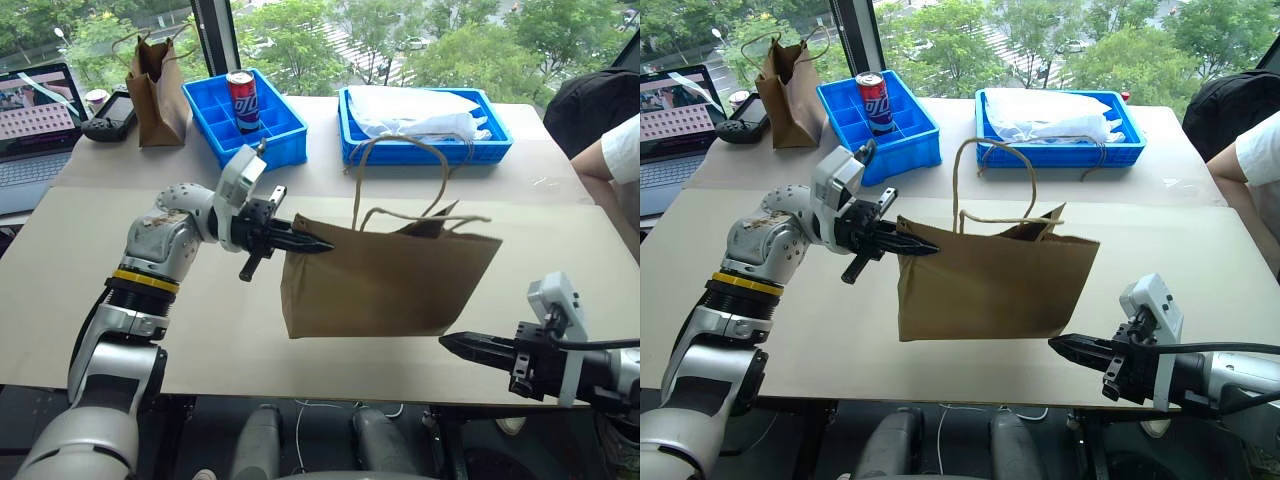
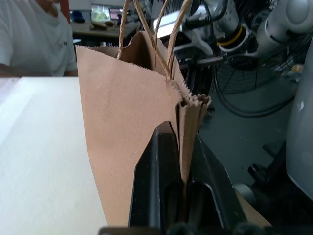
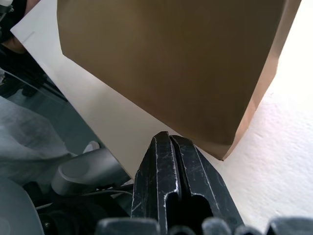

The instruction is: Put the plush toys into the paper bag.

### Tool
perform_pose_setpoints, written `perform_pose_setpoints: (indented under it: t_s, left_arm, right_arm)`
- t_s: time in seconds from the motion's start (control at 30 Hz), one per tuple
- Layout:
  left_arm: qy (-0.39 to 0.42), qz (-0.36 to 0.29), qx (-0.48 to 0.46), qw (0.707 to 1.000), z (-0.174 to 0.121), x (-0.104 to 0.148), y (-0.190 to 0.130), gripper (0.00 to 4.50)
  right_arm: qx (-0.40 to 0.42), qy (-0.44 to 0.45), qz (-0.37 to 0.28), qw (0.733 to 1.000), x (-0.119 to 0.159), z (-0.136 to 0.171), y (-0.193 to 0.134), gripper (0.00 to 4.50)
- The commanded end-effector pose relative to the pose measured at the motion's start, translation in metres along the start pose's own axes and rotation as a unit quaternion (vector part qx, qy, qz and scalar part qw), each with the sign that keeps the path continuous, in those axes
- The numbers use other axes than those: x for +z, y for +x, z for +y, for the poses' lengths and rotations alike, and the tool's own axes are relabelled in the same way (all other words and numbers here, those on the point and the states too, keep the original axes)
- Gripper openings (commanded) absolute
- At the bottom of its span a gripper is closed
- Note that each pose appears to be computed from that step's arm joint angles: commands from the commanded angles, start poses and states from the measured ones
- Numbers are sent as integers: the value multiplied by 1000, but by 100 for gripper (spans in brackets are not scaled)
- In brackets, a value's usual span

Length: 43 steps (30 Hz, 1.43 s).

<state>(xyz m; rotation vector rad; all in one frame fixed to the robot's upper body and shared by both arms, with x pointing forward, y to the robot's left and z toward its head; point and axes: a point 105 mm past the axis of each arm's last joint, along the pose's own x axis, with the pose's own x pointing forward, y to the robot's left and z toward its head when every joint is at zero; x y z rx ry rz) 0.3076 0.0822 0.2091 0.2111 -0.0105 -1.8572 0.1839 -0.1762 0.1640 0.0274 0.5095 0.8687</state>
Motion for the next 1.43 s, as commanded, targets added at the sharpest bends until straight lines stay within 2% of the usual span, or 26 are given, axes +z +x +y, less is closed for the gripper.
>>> perform_pose_setpoints:
  t_s: [0.03,0.23,0.3,0.33,0.53,0.57,0.6,0.67,0.87,1.0,1.17,1.27,1.43]
  left_arm:
    - [39,43,-10,998,3,-9,-4,3]
    - [39,88,19,995,13,-28,-19,3]
    - [31,88,36,995,16,-27,-26,63]
    - [26,88,43,995,17,-26,-30,78]
    - [25,77,88,993,13,-13,-58,308]
    - [25,73,97,992,10,-10,-64,335]
    - [27,68,105,992,7,-7,-70,385]
    - [36,61,124,990,1,-1,-80,447]
    - [-24,8,240,970,-16,11,-121,447]
    - [-107,15,349,931,-33,-20,-142,447]
    - [-87,48,487,867,-46,-55,-146,447]
    - [-99,30,495,863,-55,-62,-132,447]
    - [-97,55,502,858,-59,-80,-123,447]
  right_arm:
    - [-12,-23,-22,999,10,2,-3,0]
    - [-22,-27,-29,999,13,-5,-1,0]
    - [-19,-29,-27,999,13,-5,0,0]
    - [-18,-29,-26,999,14,-5,-1,0]
    - [-11,-28,-16,999,15,-9,-2,0]
    - [-8,-28,-14,999,16,-10,-2,0]
    - [-4,-28,-10,1000,16,-10,-2,0]
    - [6,-27,-6,1000,17,-10,-2,0]
    - [-19,-40,0,999,20,-25,-13,0]
    - [-75,-67,-59,993,29,-48,-20,0]
    - [-175,-100,-145,969,30,-78,-29,0]
    - [-195,-116,-133,965,14,-83,-25,0]
    - [-195,-145,-133,961,11,-80,-14,0]
